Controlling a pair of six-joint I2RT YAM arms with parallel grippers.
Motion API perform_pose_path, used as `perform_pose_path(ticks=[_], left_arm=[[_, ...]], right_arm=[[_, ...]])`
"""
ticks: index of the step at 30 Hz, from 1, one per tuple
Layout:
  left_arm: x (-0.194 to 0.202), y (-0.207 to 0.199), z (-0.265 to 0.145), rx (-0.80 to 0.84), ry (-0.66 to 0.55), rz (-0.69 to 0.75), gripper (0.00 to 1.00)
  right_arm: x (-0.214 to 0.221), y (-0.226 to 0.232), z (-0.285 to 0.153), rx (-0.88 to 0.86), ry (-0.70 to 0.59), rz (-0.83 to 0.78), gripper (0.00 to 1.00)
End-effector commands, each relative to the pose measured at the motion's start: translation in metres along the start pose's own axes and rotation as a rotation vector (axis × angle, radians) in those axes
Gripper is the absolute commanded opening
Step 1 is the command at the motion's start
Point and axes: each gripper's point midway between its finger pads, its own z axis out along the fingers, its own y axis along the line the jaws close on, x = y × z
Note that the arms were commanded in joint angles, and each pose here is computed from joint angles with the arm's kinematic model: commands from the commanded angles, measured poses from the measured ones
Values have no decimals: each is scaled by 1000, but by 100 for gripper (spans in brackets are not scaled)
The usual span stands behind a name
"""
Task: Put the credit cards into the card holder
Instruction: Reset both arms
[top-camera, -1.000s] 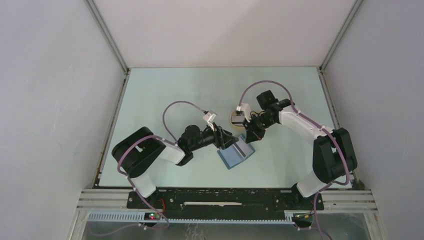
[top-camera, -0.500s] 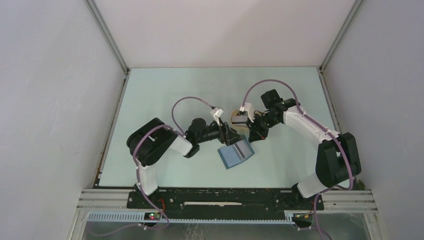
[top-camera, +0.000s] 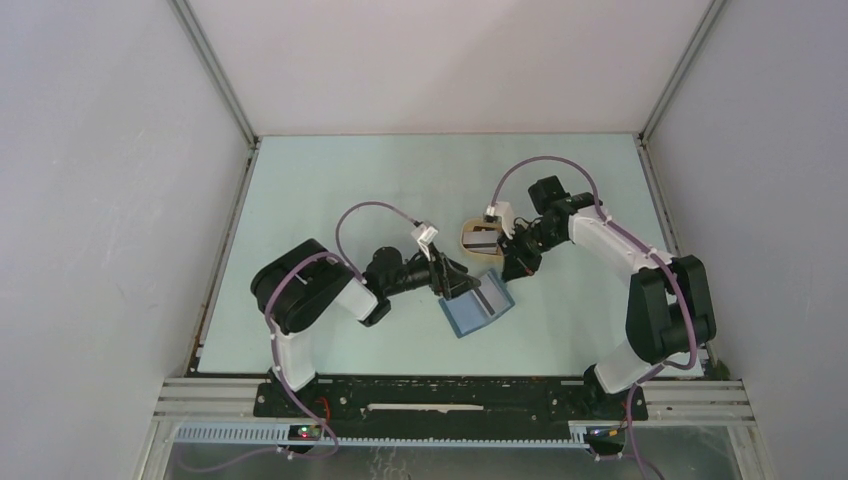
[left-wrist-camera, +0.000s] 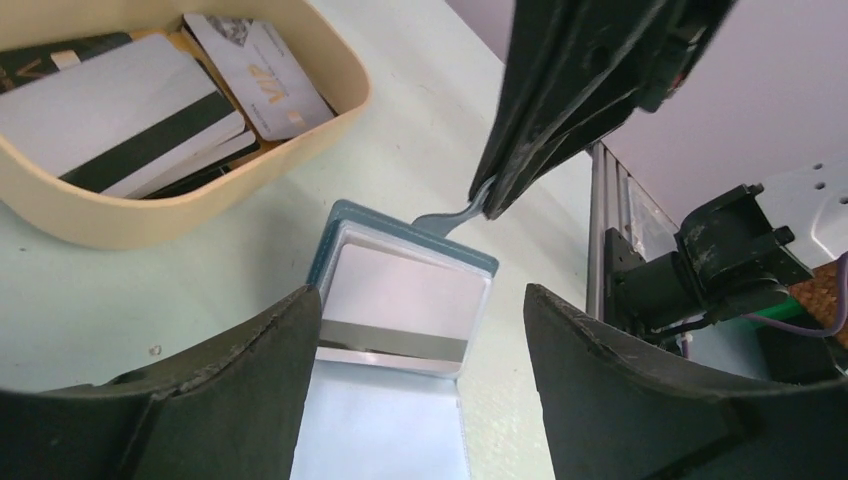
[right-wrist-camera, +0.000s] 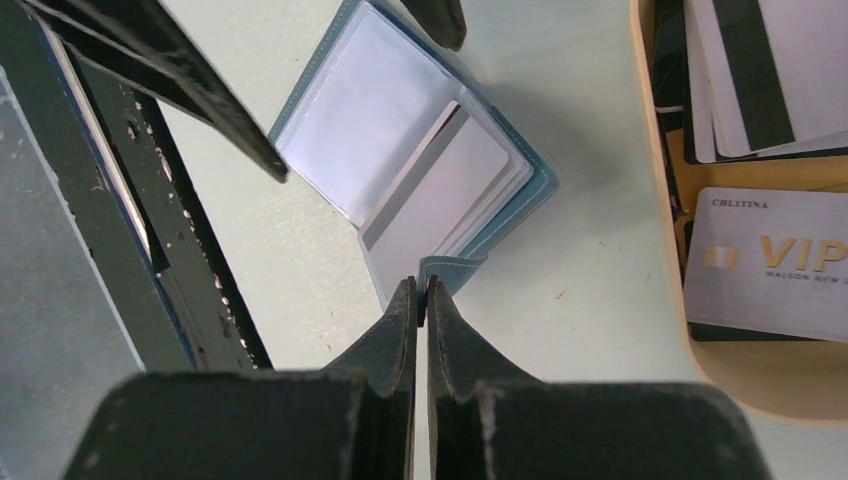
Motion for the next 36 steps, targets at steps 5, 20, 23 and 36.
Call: perform_pose_path(ticks=[5,20,23,36], left_arm=[[-30,-43,7,133,-97,215,79],[-12,-35,38,8,-34,546,73],[-9,-31,45,-20,-27,571,71],[7,-31,64,-37,16,601,52]], right_arm=[[-18,10,-8,-50,-56,24,5],[-26,18,-10,-91,-89,43,5],[-26,18,-8,-100,-92,62,5],[-30,15,-2,-103,-100,157,5]])
